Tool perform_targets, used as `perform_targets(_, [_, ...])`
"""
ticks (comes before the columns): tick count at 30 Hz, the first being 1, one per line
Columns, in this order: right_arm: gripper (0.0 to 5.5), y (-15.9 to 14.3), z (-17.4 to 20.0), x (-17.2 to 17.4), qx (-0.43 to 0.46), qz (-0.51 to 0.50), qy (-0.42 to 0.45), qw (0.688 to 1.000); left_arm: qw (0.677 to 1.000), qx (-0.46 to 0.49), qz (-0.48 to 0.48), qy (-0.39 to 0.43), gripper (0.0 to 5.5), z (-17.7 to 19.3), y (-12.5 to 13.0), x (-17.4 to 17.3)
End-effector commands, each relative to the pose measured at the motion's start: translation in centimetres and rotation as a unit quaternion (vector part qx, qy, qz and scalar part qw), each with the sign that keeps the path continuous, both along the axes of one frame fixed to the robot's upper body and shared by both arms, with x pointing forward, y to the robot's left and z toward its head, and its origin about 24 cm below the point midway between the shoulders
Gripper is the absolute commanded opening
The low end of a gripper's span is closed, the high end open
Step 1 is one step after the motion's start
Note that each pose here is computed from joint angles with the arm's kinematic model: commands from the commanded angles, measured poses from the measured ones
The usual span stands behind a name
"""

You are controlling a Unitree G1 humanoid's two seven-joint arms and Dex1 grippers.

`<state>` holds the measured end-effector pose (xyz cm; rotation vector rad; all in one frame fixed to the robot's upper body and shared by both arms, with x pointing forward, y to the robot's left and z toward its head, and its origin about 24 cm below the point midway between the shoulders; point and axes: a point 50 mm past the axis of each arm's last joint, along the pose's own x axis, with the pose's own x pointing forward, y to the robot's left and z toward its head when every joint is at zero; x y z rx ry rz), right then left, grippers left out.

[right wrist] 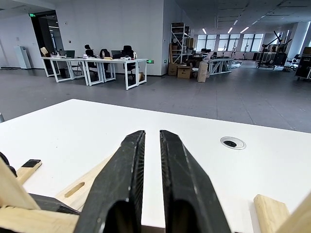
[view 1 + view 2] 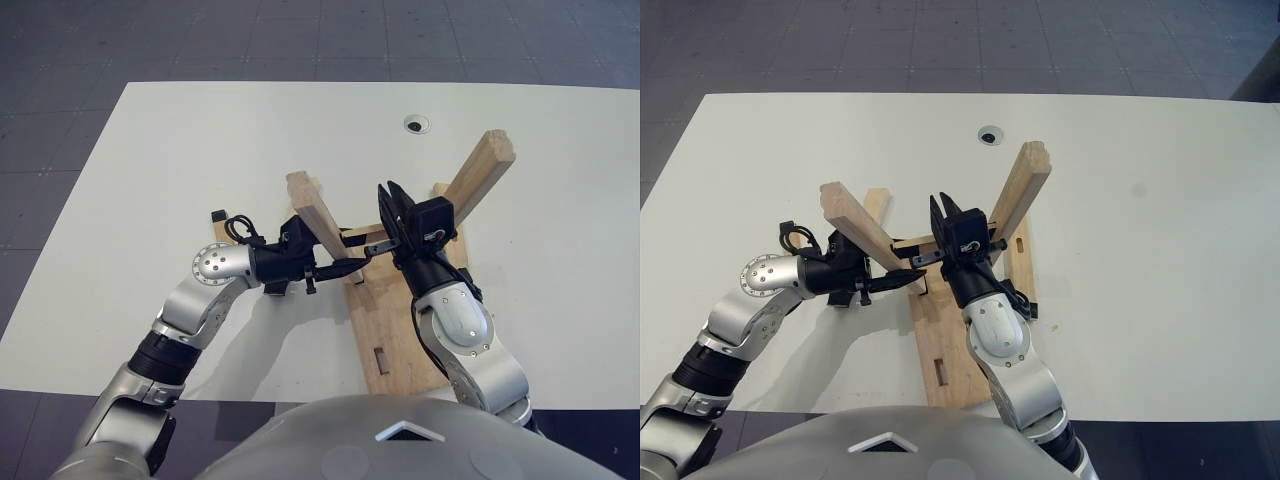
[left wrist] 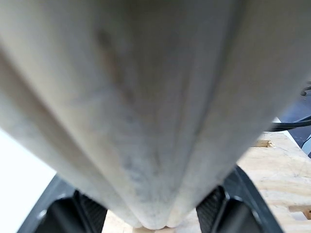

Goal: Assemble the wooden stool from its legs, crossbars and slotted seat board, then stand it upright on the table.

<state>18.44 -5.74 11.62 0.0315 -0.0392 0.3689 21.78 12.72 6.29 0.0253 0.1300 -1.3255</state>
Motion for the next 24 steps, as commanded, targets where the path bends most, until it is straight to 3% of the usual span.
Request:
perform_targets(1, [0.55, 1.0, 2.6, -0.4, 0.035, 0.024, -0.001, 0.999, 0.922, 0.304, 0.009, 0.241, 2.05, -11.8, 3.1, -6.5])
perform_targets(11, [0.55, -1.9, 11.5, -0.2, 0.105, -0.055, -0.201, 0.972, 0.921, 0.309, 0.008, 0.235, 2.05, -11.7, 3.4, -6.2])
perform_targets(14, [0.55, -0.6, 8.6, -0.3, 0.086, -0.018, -0.117, 0.989, 0.922, 0.310, 0.006, 0.234, 2.05, -11.6, 3.4, -6.3])
perform_targets(16, [0.55, -0.2, 3.2, 0.1, 0.048, -0.009, 0.014, 0.999, 0.922, 0.311, 0.002, 0.232, 2.05, -11.5, 3.4, -6.3])
perform_targets(19, [0.55, -0.6, -3.7, -1.5, 0.017, -0.012, 0.175, 0.984, 0.920, 0.319, -0.009, 0.228, 2.05, -11.3, 3.4, -6.4])
perform_targets(24, [0.55, -0.2, -4.6, -2.4, 0.023, -0.001, 0.193, 0.981, 0.915, 0.330, -0.014, 0.233, 2.05, -11.7, 3.1, -6.6])
